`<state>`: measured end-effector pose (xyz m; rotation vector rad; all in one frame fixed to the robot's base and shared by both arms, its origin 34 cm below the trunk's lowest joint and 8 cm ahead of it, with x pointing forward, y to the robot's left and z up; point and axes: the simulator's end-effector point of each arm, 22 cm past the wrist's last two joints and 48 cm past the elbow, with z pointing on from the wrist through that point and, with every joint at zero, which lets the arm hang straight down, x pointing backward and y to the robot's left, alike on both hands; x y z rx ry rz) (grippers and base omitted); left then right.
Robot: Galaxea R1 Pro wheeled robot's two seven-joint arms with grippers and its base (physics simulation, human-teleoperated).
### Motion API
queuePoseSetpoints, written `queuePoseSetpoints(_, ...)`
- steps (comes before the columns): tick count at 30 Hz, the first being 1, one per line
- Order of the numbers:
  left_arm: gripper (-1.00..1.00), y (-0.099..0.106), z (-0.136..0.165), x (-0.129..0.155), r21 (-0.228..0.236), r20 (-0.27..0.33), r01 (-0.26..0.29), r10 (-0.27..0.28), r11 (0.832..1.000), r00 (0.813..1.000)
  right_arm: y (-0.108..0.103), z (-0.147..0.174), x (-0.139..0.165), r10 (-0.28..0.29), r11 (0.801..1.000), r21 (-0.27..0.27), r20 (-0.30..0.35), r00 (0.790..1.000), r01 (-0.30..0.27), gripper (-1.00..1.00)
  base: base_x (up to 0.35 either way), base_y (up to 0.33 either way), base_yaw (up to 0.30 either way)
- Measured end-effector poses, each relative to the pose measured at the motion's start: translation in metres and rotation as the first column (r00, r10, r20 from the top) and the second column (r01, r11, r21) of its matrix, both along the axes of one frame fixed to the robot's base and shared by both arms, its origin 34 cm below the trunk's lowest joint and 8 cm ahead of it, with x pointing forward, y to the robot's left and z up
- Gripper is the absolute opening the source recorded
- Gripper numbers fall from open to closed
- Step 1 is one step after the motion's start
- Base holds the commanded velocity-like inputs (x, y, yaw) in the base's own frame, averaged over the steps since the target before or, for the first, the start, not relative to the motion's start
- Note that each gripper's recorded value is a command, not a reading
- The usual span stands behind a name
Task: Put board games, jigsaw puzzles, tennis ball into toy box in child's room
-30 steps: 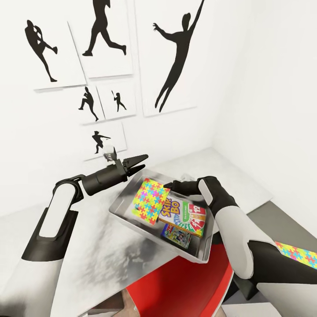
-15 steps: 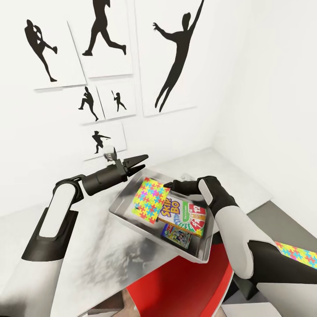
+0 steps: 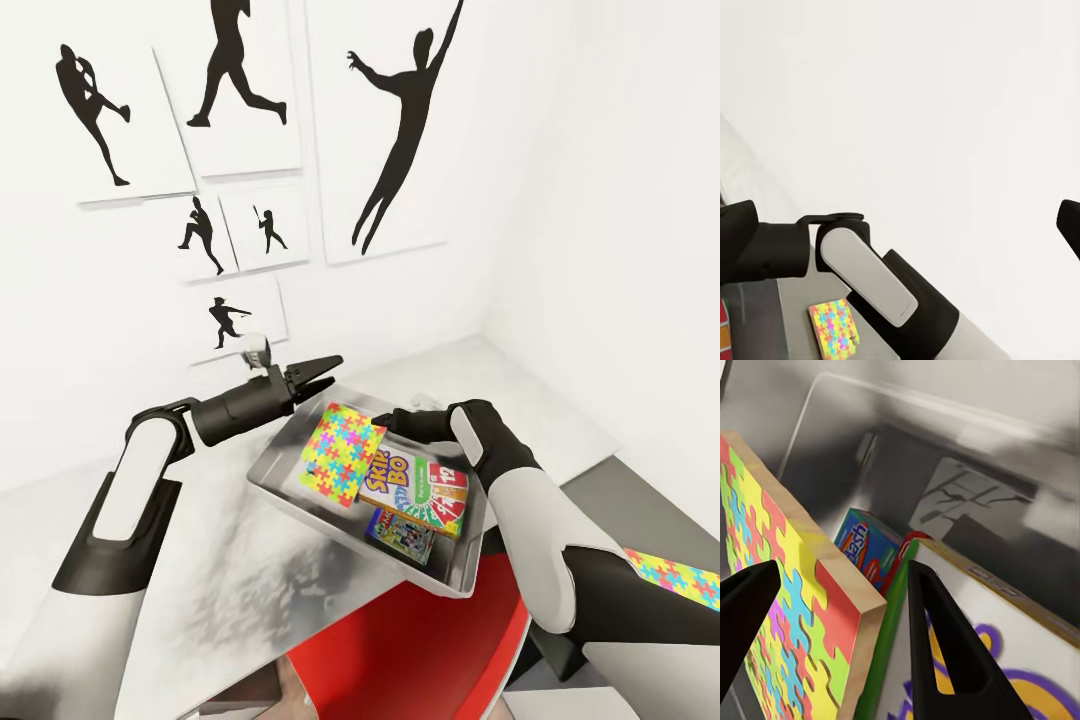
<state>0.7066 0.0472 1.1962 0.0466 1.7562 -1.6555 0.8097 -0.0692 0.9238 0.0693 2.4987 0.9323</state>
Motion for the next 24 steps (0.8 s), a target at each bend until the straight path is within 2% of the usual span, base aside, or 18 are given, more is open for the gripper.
queuePoseSetpoints(10,1.00,-0.003,-0.001,-0.002,0.004,0.000,0.009,-0.009,1.000,1.000,-0.002,-0.001,0.002,-0.005,1.000,-0.010,0.011,1.000,0.005,-1.00,0.000,0.000,0.000)
queuePoseSetpoints(24,1.00,-0.003,-0.001,-0.002,0.006,0.001,0.009,-0.009,1.000,1.000,-0.003,0.000,0.011,-0.020,0.999,-0.026,0.070,0.997,0.022,-1.00,0.000,0.000,0.000)
